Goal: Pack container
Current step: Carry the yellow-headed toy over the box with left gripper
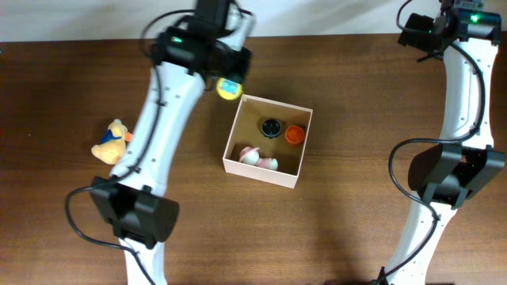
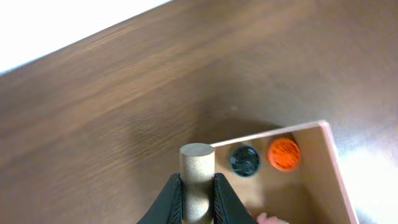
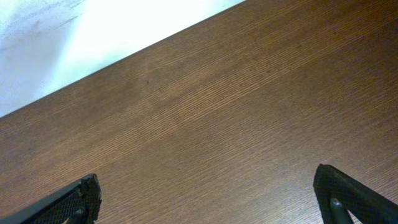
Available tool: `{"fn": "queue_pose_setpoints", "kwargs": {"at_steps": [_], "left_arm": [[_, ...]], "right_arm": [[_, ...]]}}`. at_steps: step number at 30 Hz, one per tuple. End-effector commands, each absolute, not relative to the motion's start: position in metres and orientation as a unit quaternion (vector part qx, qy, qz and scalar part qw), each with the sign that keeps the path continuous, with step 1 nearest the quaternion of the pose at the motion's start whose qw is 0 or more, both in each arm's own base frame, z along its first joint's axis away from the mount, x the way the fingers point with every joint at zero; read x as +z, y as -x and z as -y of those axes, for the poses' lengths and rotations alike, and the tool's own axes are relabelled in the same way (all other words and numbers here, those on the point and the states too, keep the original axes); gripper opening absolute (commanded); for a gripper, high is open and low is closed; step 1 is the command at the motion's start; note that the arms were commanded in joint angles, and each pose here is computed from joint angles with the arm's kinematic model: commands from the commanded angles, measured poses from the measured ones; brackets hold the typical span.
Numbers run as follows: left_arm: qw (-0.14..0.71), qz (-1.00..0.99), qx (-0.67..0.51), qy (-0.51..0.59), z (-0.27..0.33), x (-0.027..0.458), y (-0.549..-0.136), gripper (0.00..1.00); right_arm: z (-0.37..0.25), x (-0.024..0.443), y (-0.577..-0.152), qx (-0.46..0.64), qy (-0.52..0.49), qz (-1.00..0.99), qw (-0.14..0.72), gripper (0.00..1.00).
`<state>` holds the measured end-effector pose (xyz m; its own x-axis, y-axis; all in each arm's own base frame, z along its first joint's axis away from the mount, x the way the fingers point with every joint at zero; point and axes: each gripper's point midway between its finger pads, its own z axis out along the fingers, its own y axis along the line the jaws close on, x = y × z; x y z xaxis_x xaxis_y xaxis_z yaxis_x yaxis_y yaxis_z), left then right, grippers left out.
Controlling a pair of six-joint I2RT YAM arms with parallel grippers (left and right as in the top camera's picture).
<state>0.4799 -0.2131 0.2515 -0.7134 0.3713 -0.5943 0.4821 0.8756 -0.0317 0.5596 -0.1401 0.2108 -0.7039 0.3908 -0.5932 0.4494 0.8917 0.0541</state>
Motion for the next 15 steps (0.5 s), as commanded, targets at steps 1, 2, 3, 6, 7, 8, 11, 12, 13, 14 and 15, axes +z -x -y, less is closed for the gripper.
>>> {"fn": "queue_pose_setpoints", "kwargs": {"at_steps": [1, 2, 3, 6, 7, 8, 11, 12, 13, 14, 15], "left_arm": [[0.306, -0.904, -0.041, -0.295, 0.224, 0.249, -0.476, 0.02], [0.300, -0.906, -0.031, -0.298, 0.227, 0.243, -0.475, 0.02], [0.294, -0.907, -0.029, -0.302, 0.230, 0.238, -0.473, 0.02], [0.260, -0.913, -0.033, -0.313, 0.238, 0.212, -0.467, 0.02], [0.250, -0.915, -0.034, -0.315, 0.239, 0.205, -0.465, 0.02], [0.238, -0.918, -0.033, -0.317, 0.239, 0.195, -0.464, 0.01], [0.209, -0.924, -0.029, -0.319, 0.238, 0.174, -0.460, 0.02], [0.203, -0.925, -0.028, -0.320, 0.237, 0.170, -0.459, 0.02], [0.196, -0.926, -0.027, -0.320, 0.237, 0.164, -0.459, 0.02], [0.189, -0.927, -0.030, -0.321, 0.238, 0.157, -0.458, 0.02], [0.184, -0.928, -0.035, -0.322, 0.240, 0.153, -0.458, 0.02]], "right_arm": [[0.138, 0.219, -0.559, -0.046, -0.230, -0.919, 0.317, 0.99], [0.138, 0.219, -0.559, -0.046, -0.230, -0.919, 0.318, 0.99], [0.138, 0.219, -0.559, -0.046, -0.230, -0.919, 0.318, 0.99], [0.138, 0.219, -0.559, -0.046, -0.230, -0.919, 0.318, 0.99], [0.138, 0.219, -0.559, -0.046, -0.230, -0.919, 0.318, 0.99], [0.138, 0.219, -0.559, -0.046, -0.230, -0.919, 0.317, 0.99], [0.138, 0.219, -0.559, -0.046, -0.230, -0.919, 0.318, 0.99], [0.138, 0.219, -0.559, -0.046, -0.230, -0.919, 0.317, 0.99], [0.138, 0.219, -0.559, -0.046, -0.230, -0.919, 0.317, 0.99], [0.138, 0.219, -0.559, -0.046, -0.230, -0.919, 0.317, 0.99], [0.138, 0.219, -0.559, -0.046, -0.230, -0.919, 0.318, 0.99]]}}
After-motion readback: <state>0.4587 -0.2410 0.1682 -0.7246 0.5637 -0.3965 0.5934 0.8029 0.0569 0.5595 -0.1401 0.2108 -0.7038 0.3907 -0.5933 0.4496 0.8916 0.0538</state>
